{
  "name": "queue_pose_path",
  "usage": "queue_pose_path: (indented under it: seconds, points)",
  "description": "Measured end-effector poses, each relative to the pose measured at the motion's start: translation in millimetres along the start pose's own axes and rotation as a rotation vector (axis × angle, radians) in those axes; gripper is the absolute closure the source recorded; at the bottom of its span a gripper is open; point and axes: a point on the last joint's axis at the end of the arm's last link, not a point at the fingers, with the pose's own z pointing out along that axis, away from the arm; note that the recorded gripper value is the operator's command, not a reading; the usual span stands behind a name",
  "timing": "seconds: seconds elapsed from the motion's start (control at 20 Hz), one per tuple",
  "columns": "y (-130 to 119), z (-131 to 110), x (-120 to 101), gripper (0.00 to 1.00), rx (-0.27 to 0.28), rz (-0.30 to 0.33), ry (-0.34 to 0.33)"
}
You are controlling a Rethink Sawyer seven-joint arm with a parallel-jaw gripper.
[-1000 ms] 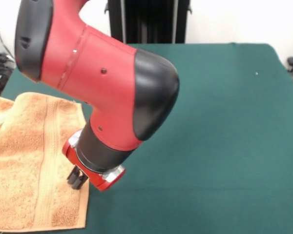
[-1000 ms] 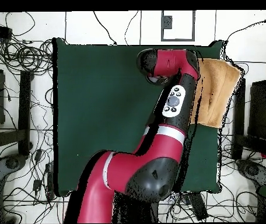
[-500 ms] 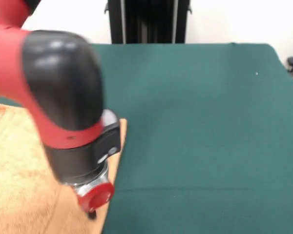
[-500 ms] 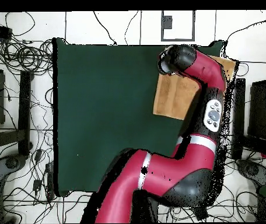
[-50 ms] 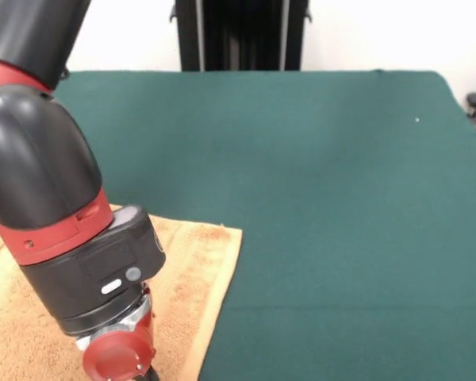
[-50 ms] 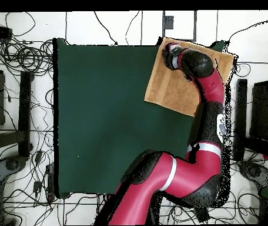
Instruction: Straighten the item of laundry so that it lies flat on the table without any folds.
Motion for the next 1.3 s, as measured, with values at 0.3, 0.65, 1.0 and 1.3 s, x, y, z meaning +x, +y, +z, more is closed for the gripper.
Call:
queue_pose_path:
  seconds: [0.3, 0.65, 1.0, 1.3]
  points:
    - [2.1, 7.0, 6.0, 1.0, -0.032, 0.02, 0.01]
    - [15.7, 17.0, 62.6, 1.0, 0.148, -0.214, -0.134]
    - [16.4, 37.1, 136.2, 1.0, 0.272, -0.356, -0.251]
    - [17.4, 31.9, 165.1, 1.0, 0.236, -0.35, -0.343]
